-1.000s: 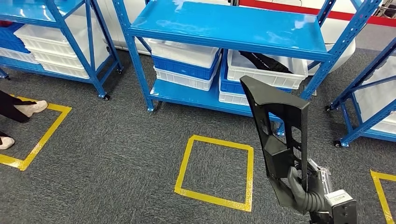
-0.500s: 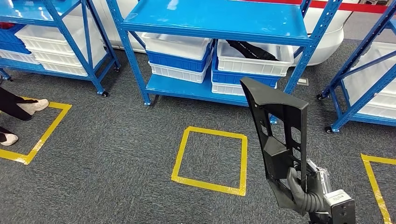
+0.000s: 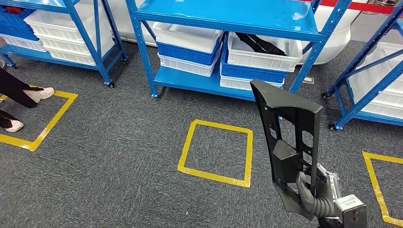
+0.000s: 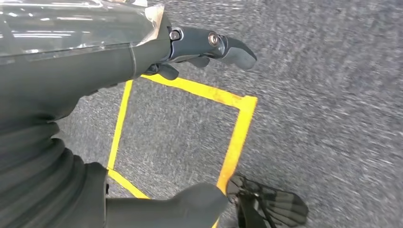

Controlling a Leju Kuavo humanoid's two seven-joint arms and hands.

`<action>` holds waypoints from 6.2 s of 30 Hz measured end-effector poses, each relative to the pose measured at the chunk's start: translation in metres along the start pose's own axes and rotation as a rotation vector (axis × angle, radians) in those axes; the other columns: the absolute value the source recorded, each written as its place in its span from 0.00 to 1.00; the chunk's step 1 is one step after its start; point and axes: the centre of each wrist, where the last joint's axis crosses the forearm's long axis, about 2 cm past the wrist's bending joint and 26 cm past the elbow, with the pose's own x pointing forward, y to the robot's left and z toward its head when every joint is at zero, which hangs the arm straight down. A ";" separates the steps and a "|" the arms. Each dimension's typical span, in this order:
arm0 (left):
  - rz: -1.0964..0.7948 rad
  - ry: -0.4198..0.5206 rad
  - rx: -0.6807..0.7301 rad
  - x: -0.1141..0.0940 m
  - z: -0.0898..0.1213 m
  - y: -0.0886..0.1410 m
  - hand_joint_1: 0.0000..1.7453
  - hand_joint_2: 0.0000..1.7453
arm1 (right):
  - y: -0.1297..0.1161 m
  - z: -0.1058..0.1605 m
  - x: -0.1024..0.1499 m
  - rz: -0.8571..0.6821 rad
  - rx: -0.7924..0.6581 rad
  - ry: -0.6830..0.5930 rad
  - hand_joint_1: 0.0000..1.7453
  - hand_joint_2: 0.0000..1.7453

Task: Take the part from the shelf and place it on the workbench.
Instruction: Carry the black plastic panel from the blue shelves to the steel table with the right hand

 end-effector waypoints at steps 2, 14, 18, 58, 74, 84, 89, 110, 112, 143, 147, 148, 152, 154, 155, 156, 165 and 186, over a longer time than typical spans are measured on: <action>0.001 -0.003 -0.004 0.000 0.000 0.000 0.00 1.00 | 0.000 0.001 -0.001 -0.001 0.000 0.003 1.00 1.00; -0.001 -0.009 -0.031 0.000 0.002 -0.006 0.00 1.00 | 0.005 -0.003 -0.005 -0.007 -0.013 -0.009 1.00 1.00; -0.013 -0.013 -0.046 0.000 0.002 -0.008 0.00 1.00 | 0.007 0.000 -0.006 -0.005 -0.022 -0.007 1.00 1.00; -0.051 -0.024 -0.085 0.002 0.003 -0.013 0.00 1.00 | 0.016 0.017 -0.006 -0.005 -0.051 0.022 1.00 1.00; -0.076 -0.029 -0.106 0.003 0.002 -0.012 0.00 1.00 | 0.015 0.016 -0.006 0.001 -0.059 0.019 1.00 1.00; -0.064 -0.029 -0.102 0.004 0.002 -0.012 0.00 1.00 | 0.022 0.004 -0.009 0.001 -0.053 -0.004 1.00 1.00; -0.058 -0.028 -0.103 0.004 0.002 -0.013 0.00 1.00 | 0.026 -0.004 -0.011 -0.004 -0.048 -0.017 1.00 1.00; -0.016 -0.011 -0.097 0.000 0.004 -0.016 0.00 1.00 | 0.044 -0.024 -0.020 -0.030 0.001 -0.019 1.00 1.00; -0.008 -0.010 -0.095 0.000 0.004 -0.016 0.00 1.00 | 0.049 -0.027 -0.021 -0.032 0.014 -0.015 1.00 1.00; 0.132 0.040 -0.044 -0.007 0.011 -0.030 0.00 1.00 | 0.085 -0.073 -0.014 0.007 0.183 -0.064 1.00 1.00; 0.141 0.061 -0.032 -0.007 0.011 -0.030 0.00 1.00 | 0.088 -0.080 -0.013 0.002 0.209 -0.080 1.00 1.00; 0.144 0.068 -0.028 -0.007 0.011 -0.030 0.00 1.00 | 0.088 -0.083 -0.013 0.000 0.215 -0.086 1.00 1.00; 0.160 0.092 -0.012 -0.007 0.011 -0.031 0.00 1.00 | 0.087 -0.098 -0.011 0.005 0.226 -0.115 1.00 1.00; 0.173 0.107 0.001 -0.007 0.012 -0.031 0.00 1.00 | 0.084 -0.106 -0.011 0.011 0.232 -0.125 1.00 1.00; 0.177 0.114 0.008 -0.007 0.012 -0.031 0.00 1.00 | 0.083 -0.109 -0.012 0.013 0.235 -0.126 1.00 1.00; 0.181 0.119 0.013 -0.007 0.012 -0.031 0.00 1.00 | 0.082 -0.112 -0.013 0.015 0.238 -0.126 1.00 1.00; 0.206 0.147 0.069 -0.011 0.011 -0.025 0.00 1.00 | 0.062 -0.144 -0.016 0.028 0.251 -0.148 1.00 1.00; 0.112 0.149 0.026 -0.013 0.011 -0.024 0.00 1.00 | 0.047 -0.125 -0.025 0.035 0.227 -0.101 1.00 1.00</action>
